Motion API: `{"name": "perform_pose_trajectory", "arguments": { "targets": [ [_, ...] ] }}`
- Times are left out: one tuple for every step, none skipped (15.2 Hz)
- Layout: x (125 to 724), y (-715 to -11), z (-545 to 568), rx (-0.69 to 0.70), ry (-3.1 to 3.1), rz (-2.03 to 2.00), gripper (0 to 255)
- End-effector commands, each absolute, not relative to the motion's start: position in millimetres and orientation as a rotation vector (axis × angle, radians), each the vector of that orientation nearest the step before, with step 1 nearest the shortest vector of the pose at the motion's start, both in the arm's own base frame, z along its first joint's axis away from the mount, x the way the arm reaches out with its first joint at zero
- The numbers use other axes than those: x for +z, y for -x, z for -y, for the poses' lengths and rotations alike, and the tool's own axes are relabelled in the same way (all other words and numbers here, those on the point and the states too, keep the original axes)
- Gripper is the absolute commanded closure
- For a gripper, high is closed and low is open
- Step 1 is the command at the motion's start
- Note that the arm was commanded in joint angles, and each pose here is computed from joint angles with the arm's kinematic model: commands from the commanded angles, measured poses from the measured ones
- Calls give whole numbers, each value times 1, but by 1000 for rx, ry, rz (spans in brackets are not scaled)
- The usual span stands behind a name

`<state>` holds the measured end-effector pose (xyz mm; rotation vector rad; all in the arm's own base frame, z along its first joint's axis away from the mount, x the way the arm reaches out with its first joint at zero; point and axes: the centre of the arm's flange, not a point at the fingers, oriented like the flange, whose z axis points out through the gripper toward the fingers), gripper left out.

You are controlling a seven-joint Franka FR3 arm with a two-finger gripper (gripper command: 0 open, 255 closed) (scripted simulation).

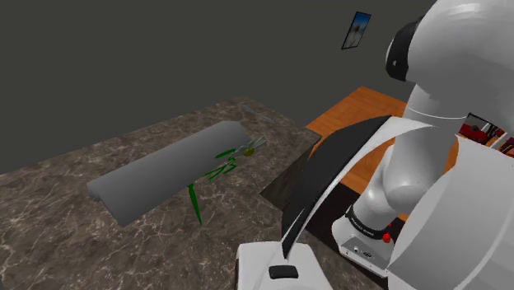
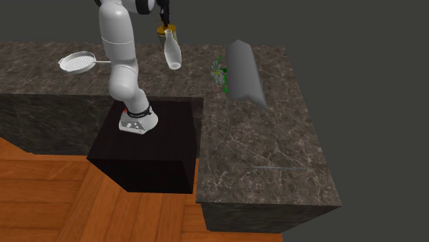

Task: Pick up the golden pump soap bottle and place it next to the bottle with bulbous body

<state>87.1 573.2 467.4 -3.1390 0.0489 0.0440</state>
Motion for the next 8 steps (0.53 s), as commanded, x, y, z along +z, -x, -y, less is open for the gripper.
{"name": "perform_pose_trajectory", "arguments": {
  "targets": [
    [457, -86, -574, 44, 3138, -48, 255],
    [451, -86, -574, 44, 3138, -48, 255],
    [446, -86, -574, 44, 3138, -48, 255],
    [441, -86, -574, 44, 3138, -48, 255],
    [436, -86, -574, 44, 3138, -48, 255],
    [430, -86, -574, 44, 3138, -48, 255],
    [425, -86, -574, 44, 3138, -48, 255],
    [420, -86, -574, 44, 3138, -48, 255]
  ]
}}
